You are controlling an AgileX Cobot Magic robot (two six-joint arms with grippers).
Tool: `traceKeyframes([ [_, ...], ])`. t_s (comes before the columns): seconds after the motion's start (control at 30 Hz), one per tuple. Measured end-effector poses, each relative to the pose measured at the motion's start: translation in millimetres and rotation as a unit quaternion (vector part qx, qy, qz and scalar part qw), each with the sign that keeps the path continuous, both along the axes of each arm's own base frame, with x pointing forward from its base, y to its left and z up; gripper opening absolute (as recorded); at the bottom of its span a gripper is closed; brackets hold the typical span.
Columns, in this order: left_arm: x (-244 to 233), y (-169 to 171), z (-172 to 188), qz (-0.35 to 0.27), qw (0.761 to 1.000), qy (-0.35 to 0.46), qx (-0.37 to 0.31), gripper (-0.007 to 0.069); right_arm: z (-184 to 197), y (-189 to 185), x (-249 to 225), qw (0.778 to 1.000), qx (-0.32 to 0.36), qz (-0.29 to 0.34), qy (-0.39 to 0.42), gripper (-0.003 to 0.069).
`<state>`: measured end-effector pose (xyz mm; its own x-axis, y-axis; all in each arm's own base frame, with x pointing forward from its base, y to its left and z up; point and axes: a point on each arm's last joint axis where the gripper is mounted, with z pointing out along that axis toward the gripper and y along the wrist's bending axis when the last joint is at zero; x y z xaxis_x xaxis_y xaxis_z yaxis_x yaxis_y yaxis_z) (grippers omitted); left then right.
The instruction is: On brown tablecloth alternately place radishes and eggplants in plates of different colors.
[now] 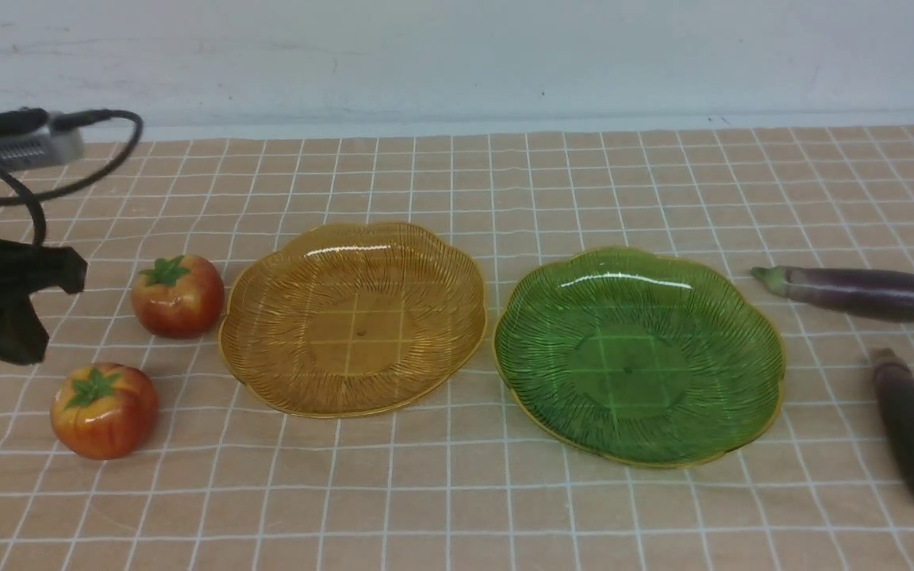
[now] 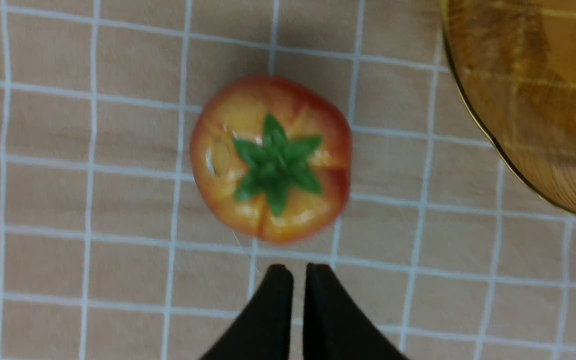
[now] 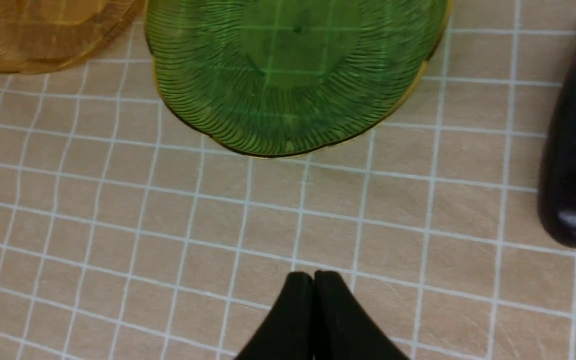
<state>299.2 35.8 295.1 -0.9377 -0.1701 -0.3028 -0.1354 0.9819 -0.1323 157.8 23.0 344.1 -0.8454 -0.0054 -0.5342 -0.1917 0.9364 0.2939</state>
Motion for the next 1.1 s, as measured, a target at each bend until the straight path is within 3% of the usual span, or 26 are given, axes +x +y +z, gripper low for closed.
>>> traceKeyframes([
  [0.23,24.8,5.1,-27.8,-0.034,0.999,-0.009,0.020,0.0179,0.4,1.1,0.3,1.000,0.000,0.012,-0.005,-0.0014],
  [0.37,35.7,7.4,-39.7,-0.065,0.997,-0.019,0.035,0.0381,0.2,0.7,0.3,1.000,-0.003,0.013,-0.006,-0.0014],
  [0.47,42.9,8.9,-50.6,-0.080,0.996,-0.022,0.043,0.0589,0.2,0.7,0.3,1.000,-0.003,0.013,-0.006,-0.0014],
  [0.53,46.4,9.5,-57.8,-0.082,0.996,-0.017,0.043,0.0652,0.2,0.7,0.3,1.000,-0.003,0.013,-0.006,-0.0014],
  [0.63,49.7,10.2,-68.6,-0.085,0.996,-0.002,0.041,0.0682,0.1,0.7,0.2,1.000,-0.003,0.013,-0.005,-0.0014],
  [1.1,60.0,11.9,-96.0,-0.085,0.996,0.025,0.034,0.0683,1.2,2.9,0.3,1.000,0.011,0.014,-0.007,-0.0014],
])
